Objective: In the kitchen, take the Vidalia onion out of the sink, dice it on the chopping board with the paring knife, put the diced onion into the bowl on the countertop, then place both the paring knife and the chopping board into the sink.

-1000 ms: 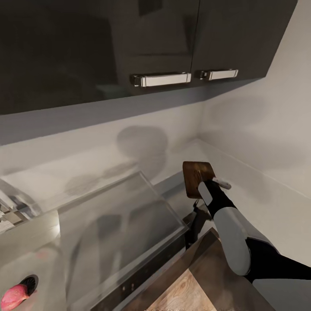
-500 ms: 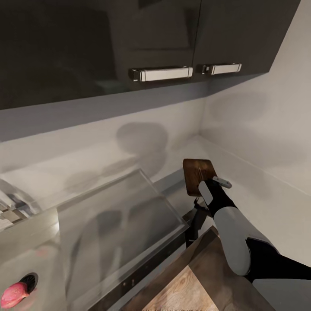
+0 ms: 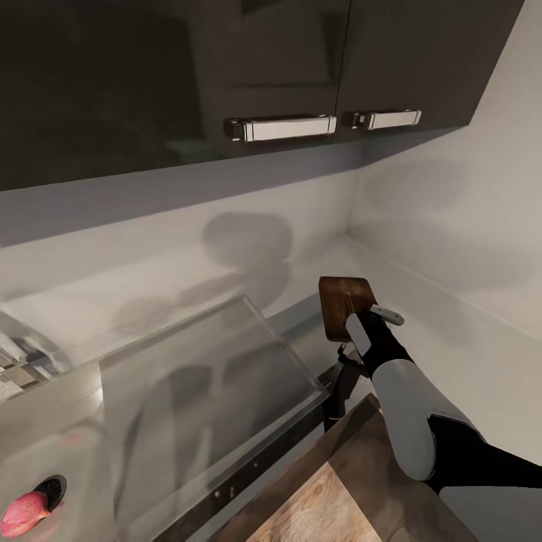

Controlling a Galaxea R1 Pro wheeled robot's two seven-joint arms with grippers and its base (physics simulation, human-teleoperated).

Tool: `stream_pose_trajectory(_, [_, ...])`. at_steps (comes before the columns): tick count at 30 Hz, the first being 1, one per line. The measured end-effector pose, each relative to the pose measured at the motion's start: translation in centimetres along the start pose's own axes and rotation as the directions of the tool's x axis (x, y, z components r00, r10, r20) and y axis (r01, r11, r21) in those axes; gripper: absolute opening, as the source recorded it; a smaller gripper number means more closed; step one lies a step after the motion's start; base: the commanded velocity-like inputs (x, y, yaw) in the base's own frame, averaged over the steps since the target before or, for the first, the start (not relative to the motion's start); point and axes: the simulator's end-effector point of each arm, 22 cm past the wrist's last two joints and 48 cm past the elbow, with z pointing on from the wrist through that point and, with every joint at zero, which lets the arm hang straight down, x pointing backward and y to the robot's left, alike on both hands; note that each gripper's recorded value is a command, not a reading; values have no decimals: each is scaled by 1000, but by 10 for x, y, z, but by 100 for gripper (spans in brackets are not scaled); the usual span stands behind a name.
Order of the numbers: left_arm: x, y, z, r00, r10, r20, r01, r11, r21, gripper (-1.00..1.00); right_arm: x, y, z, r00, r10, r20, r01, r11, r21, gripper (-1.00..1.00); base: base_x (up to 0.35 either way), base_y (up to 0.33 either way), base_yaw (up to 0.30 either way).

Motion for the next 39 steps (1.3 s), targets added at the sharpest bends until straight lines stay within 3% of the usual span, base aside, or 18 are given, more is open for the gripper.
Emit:
stream_pose_trajectory(18, [1,0,0,1000,0,-2,0,1000,0,100,-20,10,-6,999,21,39,-19,999,-50,100,0,0,0])
stream_pose_trajectory(39, [12,-6,-2,1000,-5,-26,5,1000,7,100,-19,3,0,999,18,39,-16,999,-34,100,31,-15,0])
